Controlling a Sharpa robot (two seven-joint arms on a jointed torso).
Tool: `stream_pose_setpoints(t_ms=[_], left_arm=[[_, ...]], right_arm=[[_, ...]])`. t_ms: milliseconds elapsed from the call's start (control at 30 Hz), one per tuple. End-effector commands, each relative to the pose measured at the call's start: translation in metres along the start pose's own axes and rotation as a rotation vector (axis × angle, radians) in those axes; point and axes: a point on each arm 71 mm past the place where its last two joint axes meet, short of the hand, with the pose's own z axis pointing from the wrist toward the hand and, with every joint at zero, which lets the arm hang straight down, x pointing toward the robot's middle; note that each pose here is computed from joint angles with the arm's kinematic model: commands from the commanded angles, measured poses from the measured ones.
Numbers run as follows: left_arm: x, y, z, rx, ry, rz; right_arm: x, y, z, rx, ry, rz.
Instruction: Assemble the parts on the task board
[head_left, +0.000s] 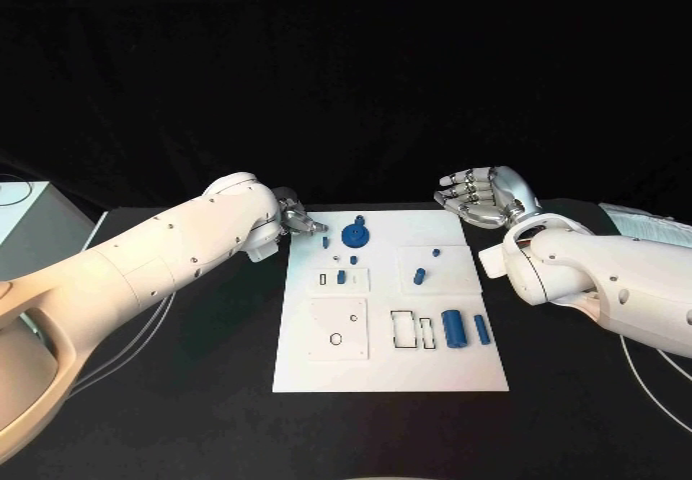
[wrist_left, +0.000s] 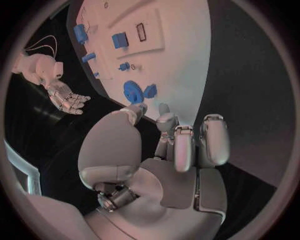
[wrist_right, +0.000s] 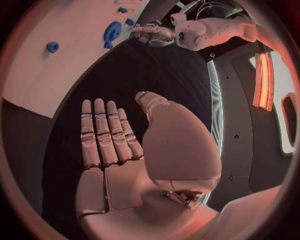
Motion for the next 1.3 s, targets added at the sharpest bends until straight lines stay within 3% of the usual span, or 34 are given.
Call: stream_pose_setpoints(t_ms=[33,567,933,1300], left_arm=[[0.0028,-0.0057,-0.0003,0.022,0.027,-0.006],[0.0101,-0.0129,-0.0021,0.040,0.078,-0.004],[0.0161,-0.0136,-0.0001,0.034,0.093,0.009],[0.0157,-0.0114,0.0011,0.027,0.086,0.005]], right_arm=[[0.000,0.003,0.001,-0.032,-0.009,0.026],[0.000,0.003,0.003,-0.028,-0.022,0.024],[0.001,0.004,0.003,-0.028,-0.022,0.026],[0.002,0.004,0.003,-0.025,-0.018,0.030]])
